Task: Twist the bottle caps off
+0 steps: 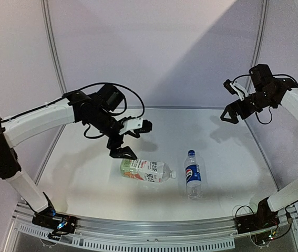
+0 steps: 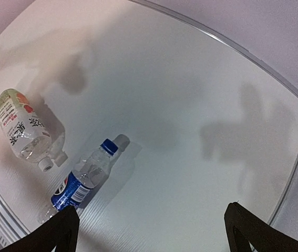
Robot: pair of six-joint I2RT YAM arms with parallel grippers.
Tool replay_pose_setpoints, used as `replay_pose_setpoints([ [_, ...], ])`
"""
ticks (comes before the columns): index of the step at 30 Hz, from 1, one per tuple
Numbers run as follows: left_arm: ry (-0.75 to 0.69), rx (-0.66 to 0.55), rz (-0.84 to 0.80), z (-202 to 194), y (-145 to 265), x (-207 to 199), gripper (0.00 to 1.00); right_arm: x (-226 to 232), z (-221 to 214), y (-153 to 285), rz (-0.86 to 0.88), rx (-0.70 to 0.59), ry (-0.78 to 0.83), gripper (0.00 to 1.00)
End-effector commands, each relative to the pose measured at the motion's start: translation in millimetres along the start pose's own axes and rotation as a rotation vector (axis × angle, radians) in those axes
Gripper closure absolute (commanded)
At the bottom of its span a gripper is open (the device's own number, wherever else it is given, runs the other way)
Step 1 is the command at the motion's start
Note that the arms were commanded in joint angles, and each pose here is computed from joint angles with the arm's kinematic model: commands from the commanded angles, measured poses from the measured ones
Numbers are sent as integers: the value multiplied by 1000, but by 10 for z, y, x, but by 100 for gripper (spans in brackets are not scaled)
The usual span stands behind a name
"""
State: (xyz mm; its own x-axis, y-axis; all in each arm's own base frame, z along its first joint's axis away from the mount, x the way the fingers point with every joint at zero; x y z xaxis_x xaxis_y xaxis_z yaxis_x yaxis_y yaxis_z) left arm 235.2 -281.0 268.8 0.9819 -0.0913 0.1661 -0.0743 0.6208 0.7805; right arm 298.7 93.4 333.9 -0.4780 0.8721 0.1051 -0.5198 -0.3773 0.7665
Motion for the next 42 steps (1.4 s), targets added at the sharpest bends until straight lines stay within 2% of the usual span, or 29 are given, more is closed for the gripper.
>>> replay_pose_setpoints([
  [1,-80,93,-110,61,-370,-81,2,106,-131,67,85,11,12,1],
  [6,-112,181,-114,143,-737,-40,1,118,-229,75,79,23,22,1],
  [10,-149,318,-102,85,-1083,11,1,137,-278,98,86,29,24,1],
  [12,-129,395,-154,23,-1172,-7,1,141,-293,101,88,31,27,1],
  [14,-101,422,-181,-2,-1224,-17,1,142,-312,104,86,34,29,1],
  [25,-77,477,-186,-69,-1531,-80,3,165,-421,111,93,47,33,1],
  [34,-67,512,-223,-188,-1700,-109,15,177,-449,98,111,55,28,1],
  [42,-71,490,-211,-209,-1657,-143,9,185,-495,85,115,65,26,1],
])
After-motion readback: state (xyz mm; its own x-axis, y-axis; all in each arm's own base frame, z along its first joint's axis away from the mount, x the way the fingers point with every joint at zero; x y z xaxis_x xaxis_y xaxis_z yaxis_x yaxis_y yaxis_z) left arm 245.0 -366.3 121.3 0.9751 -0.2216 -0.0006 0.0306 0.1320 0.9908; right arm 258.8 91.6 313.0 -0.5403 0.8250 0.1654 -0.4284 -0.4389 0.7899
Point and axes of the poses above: each gripper's point midway between its finger pads, its own y axis back along the fingers, its own x axis along the line the jaws close on, z = x × y, the point moved 8 cm from there along y, back along the fingers, and after that the axes turned 7 degrees about -y, right-handed, at the moved point
